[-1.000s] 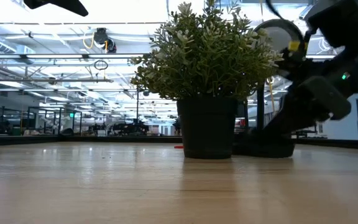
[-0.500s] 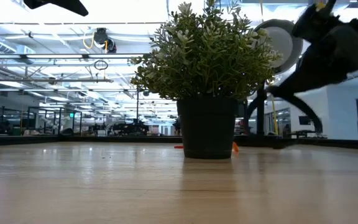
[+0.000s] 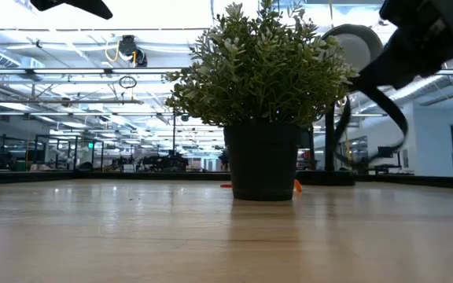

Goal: Pick and place rubber bands into bin
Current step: Put the black rubber band into the blue bin

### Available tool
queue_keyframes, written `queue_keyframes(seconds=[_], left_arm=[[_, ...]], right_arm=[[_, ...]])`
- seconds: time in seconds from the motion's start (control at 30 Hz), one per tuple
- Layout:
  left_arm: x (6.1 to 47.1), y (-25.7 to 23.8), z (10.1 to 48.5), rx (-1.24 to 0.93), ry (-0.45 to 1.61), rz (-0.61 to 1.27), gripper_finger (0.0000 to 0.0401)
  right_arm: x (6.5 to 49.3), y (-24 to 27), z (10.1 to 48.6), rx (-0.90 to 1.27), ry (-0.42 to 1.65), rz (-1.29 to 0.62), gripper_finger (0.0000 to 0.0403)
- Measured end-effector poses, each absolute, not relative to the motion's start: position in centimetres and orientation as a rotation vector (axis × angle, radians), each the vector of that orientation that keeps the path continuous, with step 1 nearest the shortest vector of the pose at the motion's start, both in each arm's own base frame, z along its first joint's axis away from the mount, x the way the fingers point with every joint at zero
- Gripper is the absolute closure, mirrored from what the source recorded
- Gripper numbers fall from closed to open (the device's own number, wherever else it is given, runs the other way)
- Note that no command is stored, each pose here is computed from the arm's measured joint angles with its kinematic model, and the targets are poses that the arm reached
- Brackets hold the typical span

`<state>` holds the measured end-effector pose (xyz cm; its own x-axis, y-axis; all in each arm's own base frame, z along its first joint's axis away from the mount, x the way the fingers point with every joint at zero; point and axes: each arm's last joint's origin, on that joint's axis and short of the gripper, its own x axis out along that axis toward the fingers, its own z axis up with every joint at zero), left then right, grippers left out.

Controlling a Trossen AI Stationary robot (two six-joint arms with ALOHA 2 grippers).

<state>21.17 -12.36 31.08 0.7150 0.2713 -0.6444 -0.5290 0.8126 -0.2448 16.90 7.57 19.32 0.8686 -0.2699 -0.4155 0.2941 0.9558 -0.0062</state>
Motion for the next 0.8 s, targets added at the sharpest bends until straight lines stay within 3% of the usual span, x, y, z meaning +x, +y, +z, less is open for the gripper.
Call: queue_keyframes(seconds=[0.3, 0.8], left_arm=[[21.2, -12.4, 31.1, -0.436, 0.632, 0.460, 0.0178], [21.9, -12.4, 31.6, -0.466, 0.576, 0.426, 0.0178]], right_arm=[[15.7, 7.2, 21.6, 0.087, 0.354, -0.130, 0.0403], [15.3, 7.2, 28.0, 0.055, 0.042, 0.006, 0.0403]])
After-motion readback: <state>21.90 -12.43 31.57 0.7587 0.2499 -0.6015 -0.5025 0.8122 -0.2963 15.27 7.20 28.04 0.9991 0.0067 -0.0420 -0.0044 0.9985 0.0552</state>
